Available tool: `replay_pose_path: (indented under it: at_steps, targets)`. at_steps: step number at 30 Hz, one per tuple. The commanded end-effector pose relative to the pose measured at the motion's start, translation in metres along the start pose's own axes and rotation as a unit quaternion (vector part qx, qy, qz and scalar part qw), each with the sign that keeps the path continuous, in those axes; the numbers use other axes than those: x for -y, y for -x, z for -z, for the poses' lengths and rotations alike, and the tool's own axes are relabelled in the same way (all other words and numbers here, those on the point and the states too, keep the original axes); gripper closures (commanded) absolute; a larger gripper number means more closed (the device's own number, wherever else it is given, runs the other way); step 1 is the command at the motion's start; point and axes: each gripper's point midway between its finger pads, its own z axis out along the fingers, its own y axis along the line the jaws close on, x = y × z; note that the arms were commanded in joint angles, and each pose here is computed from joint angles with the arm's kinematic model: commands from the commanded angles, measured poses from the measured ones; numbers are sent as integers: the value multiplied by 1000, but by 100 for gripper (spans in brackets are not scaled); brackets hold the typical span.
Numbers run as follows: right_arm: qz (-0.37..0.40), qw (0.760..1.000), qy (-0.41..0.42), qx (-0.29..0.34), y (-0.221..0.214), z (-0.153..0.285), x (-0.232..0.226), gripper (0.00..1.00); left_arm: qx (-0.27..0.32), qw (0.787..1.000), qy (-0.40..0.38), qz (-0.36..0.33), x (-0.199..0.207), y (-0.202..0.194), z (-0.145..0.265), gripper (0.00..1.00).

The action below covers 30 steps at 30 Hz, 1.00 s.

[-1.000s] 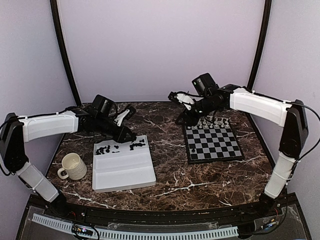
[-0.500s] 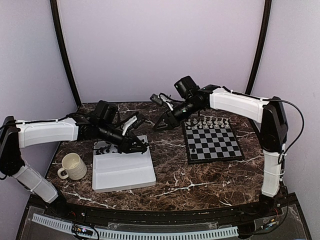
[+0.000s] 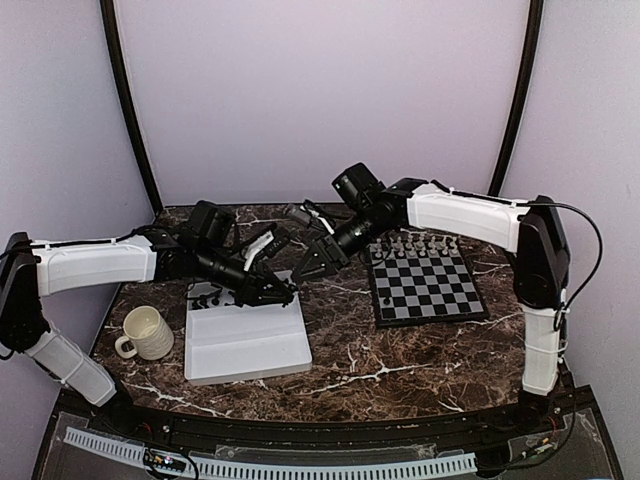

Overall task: Set up the chess pieces on the board
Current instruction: Pass from the left arm to the right

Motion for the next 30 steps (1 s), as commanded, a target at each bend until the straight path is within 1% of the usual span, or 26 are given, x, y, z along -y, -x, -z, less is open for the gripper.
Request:
replay_pose_path:
  at_steps: [1, 8, 20, 23, 25, 26, 27, 29, 30]
  targets:
    - [-23, 1000, 9, -16, -11, -13, 5, 54, 23, 999, -4, -30, 12, 14, 9, 91]
    - [-34, 999, 12, -23, -17, -21, 8, 60, 29, 999, -4, -33, 13, 16, 11, 91]
    - [-42, 998, 38, -26, -20, -28, 1, 78, 27, 999, -6, -29, 13, 15, 10, 91]
    - [-42, 998, 42, -27, -21, -29, 0, 87, 26, 999, -5, -27, 12, 15, 10, 91]
    - [-40, 998, 42, -25, -20, -28, -2, 96, 25, 999, 0, -25, 10, 15, 9, 90]
    - [-41, 998, 44, -24, -19, -27, -3, 99, 25, 999, 10, -22, 6, 15, 9, 87]
    - [-41, 998, 46, -22, -17, -26, -4, 100, 26, 999, 18, -22, 5, 14, 10, 86]
    - [-45, 998, 51, -12, -14, -20, -7, 100, 35, 998, 47, -21, -2, 15, 14, 78]
    - [-48, 997, 54, -3, -11, -15, -7, 100, 53, 996, 72, -28, -6, 22, 20, 69]
